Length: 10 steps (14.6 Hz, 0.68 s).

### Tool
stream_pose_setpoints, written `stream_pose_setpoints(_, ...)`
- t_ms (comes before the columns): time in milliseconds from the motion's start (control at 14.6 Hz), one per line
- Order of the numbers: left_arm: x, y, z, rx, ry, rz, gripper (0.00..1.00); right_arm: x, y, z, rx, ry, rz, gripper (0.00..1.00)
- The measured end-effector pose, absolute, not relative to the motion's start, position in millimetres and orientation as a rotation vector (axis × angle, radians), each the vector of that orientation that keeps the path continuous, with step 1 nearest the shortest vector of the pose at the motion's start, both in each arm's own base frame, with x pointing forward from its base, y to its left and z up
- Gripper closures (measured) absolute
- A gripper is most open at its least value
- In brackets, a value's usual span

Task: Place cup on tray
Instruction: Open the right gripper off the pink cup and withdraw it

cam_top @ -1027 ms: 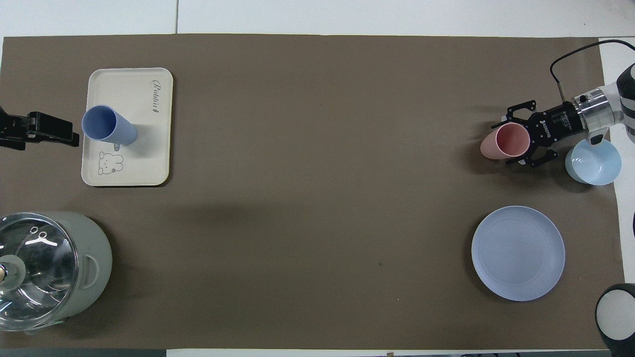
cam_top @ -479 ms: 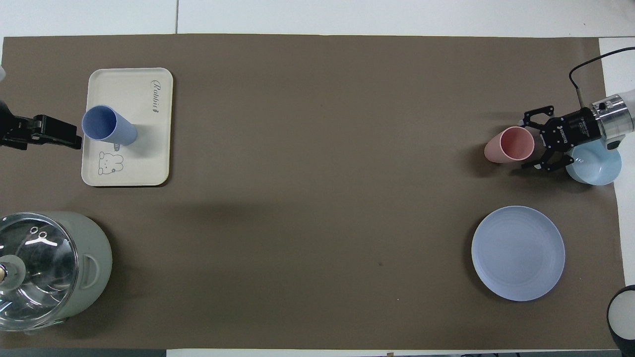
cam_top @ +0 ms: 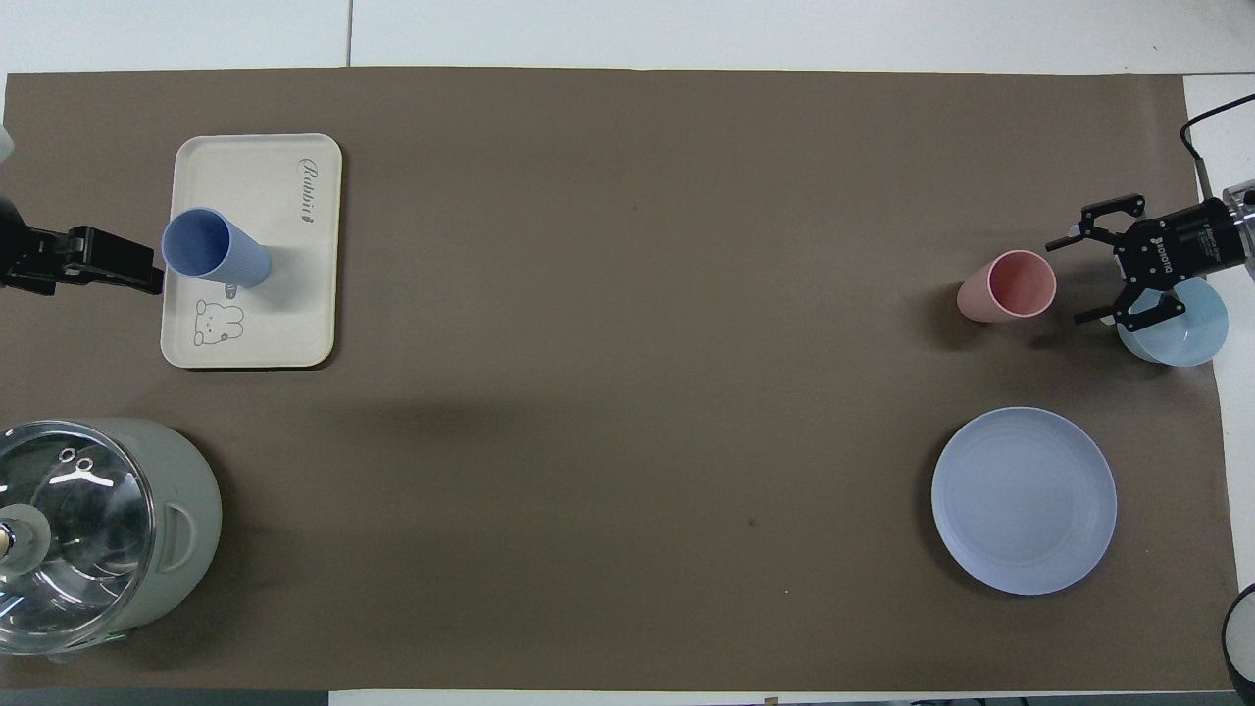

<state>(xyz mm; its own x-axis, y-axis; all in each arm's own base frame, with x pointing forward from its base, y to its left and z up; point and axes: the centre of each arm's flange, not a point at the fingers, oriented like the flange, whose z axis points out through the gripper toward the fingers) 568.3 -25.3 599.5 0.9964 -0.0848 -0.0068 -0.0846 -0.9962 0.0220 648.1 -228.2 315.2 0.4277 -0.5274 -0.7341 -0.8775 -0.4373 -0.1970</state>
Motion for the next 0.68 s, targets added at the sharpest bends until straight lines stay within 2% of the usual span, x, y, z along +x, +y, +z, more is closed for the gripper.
stream_pose_setpoints(274,569,-24,606,3.107,-0.125,0.009,0.00,656,-185,420,-2.476,0.870,0.584,0.00)
stream_pose_setpoints(685,569,-24,606,3.106,-0.122,0.008,0.00,633,-95,566,-2.885,0.529,0.315,0.00)
